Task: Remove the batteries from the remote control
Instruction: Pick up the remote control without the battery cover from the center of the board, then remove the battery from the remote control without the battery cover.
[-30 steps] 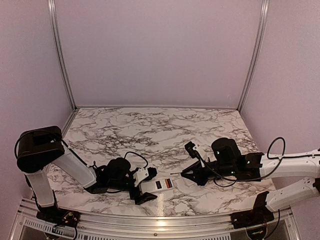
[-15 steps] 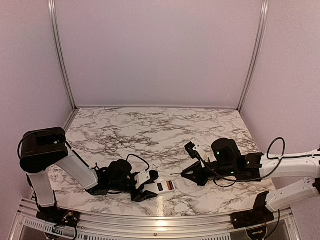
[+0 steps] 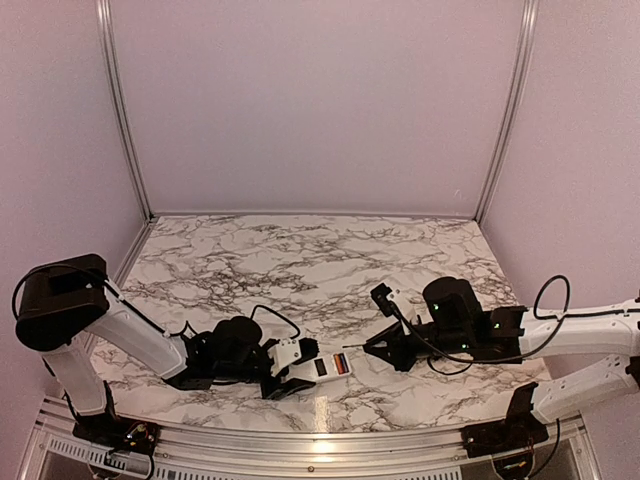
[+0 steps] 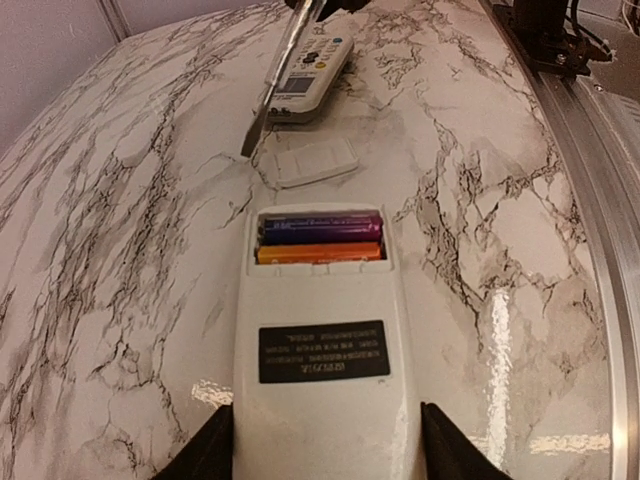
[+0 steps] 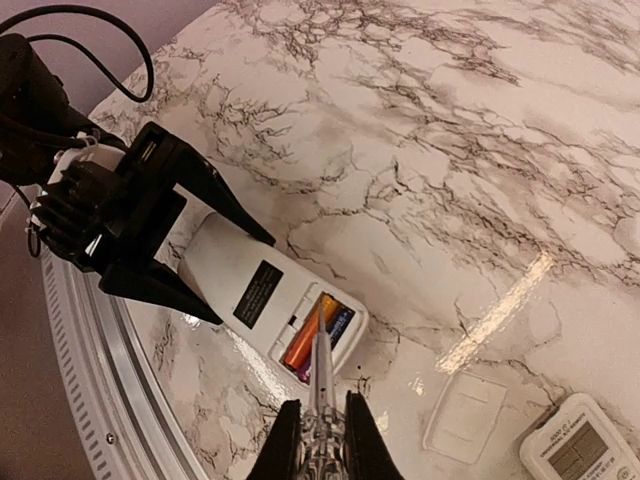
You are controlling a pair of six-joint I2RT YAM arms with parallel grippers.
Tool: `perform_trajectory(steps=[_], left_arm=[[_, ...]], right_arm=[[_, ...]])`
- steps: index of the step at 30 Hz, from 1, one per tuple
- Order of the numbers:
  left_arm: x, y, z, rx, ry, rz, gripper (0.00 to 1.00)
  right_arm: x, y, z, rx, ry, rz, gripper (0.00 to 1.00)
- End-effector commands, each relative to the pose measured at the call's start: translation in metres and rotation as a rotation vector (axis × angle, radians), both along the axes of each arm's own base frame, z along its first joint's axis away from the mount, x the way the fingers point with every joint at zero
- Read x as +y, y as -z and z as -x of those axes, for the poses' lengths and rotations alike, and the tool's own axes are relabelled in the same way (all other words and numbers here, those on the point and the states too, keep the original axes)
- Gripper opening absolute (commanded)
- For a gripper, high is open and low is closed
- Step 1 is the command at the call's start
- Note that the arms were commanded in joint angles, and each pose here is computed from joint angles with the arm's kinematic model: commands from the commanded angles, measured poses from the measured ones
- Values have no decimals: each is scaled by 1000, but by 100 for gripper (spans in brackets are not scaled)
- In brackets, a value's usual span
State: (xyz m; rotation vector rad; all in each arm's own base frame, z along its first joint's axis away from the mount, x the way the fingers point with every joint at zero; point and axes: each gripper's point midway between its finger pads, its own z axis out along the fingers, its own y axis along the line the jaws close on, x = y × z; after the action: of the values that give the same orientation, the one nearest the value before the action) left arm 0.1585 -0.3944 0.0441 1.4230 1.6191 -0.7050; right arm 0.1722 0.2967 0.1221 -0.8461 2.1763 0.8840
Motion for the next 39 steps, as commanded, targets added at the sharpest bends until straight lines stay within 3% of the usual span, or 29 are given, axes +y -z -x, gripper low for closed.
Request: perform_trajectory(steps=[1, 4, 9, 14, 21, 26, 30, 37, 39], left_arm=[[-11, -23, -15, -89, -44, -14, 0], [-16, -26, -22, -123, -73, -29, 0], [-17, -29, -21, -378, -120, -117, 0], [-12, -26, -36, -480, -223, -193, 0], [-4, -41, -29, -521, -214, -97, 0], [-5, -27, -21, -522, -137, -154, 0], [-1, -26, -7, -541, -59, -117, 0], [-4, -25, -13, -538, -52, -161, 0], [-3, -29, -15, -552, -67, -142, 6]], right_arm=[[-3, -2, -8, -27, 37, 5, 0], [-4, -5, -10, -39, 46, 3, 0], [-8, -10, -13, -66, 68, -4, 0], [-13, -18, -15, -90, 87, -20, 0], [-18, -24, -17, -122, 109, -25, 0], [-19, -17, -20, -130, 115, -4, 0], [-9, -15, -18, -139, 70, -27, 0], [-5, -12, -23, -141, 76, -8, 0], [-6, -11, -24, -143, 82, -1, 0]])
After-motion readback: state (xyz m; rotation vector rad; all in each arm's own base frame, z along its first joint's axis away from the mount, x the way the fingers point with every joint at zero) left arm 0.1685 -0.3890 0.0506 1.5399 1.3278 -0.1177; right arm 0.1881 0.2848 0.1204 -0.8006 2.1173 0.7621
